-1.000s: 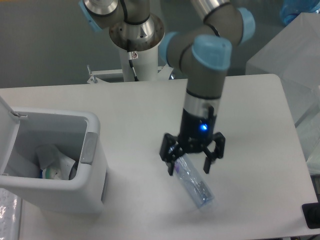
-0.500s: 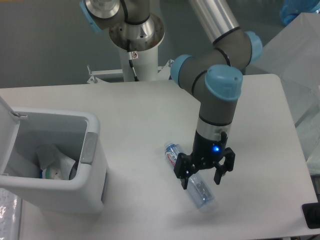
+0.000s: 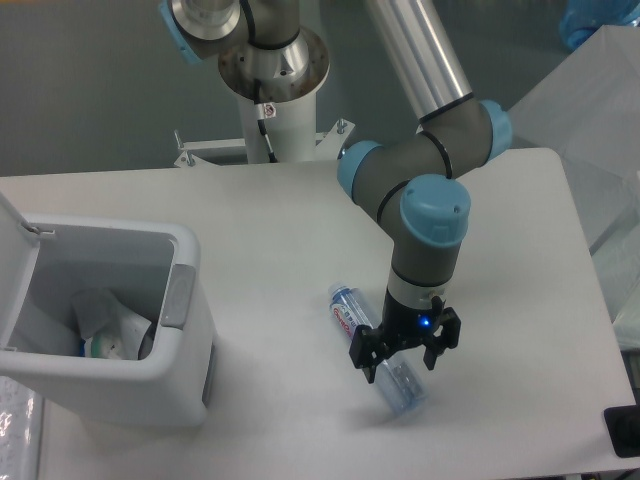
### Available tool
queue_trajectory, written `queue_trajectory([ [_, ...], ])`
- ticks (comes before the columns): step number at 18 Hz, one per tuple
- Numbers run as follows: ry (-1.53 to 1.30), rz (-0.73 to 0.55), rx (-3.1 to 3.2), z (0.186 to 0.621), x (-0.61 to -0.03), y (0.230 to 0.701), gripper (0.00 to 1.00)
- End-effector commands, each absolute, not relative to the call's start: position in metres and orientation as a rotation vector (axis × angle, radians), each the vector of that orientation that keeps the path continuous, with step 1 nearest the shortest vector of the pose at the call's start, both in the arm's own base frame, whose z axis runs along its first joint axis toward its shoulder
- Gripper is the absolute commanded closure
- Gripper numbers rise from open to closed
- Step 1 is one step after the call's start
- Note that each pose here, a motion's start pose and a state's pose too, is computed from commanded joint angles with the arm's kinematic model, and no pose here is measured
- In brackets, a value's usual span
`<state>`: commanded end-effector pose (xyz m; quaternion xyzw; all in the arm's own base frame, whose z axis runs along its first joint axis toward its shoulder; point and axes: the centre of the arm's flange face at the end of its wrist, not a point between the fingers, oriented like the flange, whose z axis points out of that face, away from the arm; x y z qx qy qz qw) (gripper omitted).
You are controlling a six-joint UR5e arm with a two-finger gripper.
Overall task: Place the trash in the trash can
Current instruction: 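Lower the gripper around the bottle's end and close on it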
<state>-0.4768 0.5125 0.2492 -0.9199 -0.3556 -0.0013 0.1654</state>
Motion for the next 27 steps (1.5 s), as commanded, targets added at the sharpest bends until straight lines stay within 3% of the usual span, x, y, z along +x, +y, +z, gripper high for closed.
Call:
queue_trajectory([
  [27, -1.138, 0.111, -2.676, 0.192, -0.491, 0.549, 0.01],
])
